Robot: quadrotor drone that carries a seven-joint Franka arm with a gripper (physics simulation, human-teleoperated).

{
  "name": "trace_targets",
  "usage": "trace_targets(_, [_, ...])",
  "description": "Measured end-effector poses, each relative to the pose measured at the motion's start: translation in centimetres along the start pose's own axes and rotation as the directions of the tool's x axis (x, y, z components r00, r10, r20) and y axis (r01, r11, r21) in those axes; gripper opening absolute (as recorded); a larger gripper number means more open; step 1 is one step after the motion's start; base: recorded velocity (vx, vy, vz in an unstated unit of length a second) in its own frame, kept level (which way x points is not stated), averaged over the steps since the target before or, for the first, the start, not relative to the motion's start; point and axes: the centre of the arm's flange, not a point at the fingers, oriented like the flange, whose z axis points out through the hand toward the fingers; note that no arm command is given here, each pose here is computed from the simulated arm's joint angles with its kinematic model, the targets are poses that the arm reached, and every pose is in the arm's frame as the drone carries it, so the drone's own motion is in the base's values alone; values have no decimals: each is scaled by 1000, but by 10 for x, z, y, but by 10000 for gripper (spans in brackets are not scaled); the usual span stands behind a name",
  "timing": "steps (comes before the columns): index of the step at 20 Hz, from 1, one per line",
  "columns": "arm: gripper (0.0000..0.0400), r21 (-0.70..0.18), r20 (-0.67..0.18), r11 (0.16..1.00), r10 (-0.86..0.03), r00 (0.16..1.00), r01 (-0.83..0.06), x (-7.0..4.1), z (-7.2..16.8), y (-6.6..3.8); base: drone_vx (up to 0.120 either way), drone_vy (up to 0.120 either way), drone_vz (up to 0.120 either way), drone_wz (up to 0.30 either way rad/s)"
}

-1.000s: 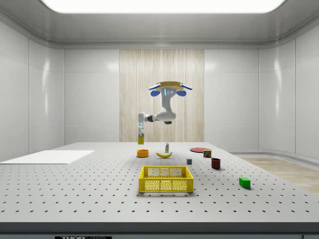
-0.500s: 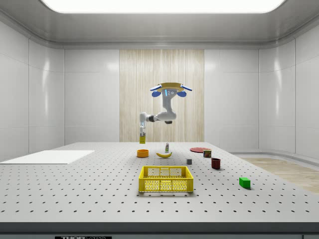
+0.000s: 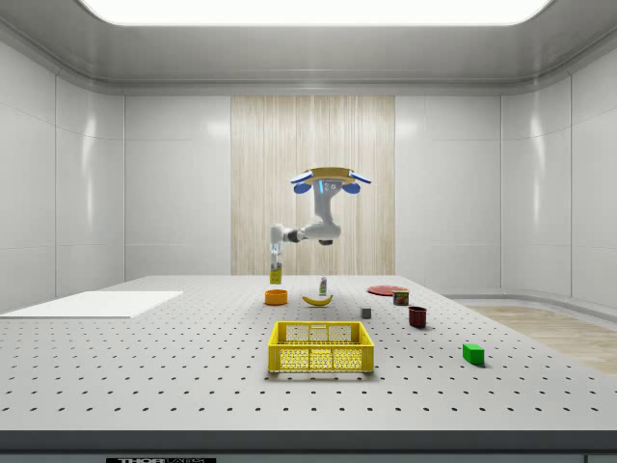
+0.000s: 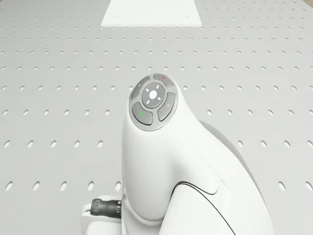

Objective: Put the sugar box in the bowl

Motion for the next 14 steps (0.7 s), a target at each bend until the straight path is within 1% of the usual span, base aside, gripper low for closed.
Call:
trace_targets(3, [167,0,0,1000,0,1000,0,0,0,0,0,0,-120,0])
trace_targets(9, [167,0,0,1000,-1,1000,1,0,1,0,0,0,0,0])
trace_targets(14, [167,0,0,1000,-7,1000,7,0,16,0,0,0,0,0])
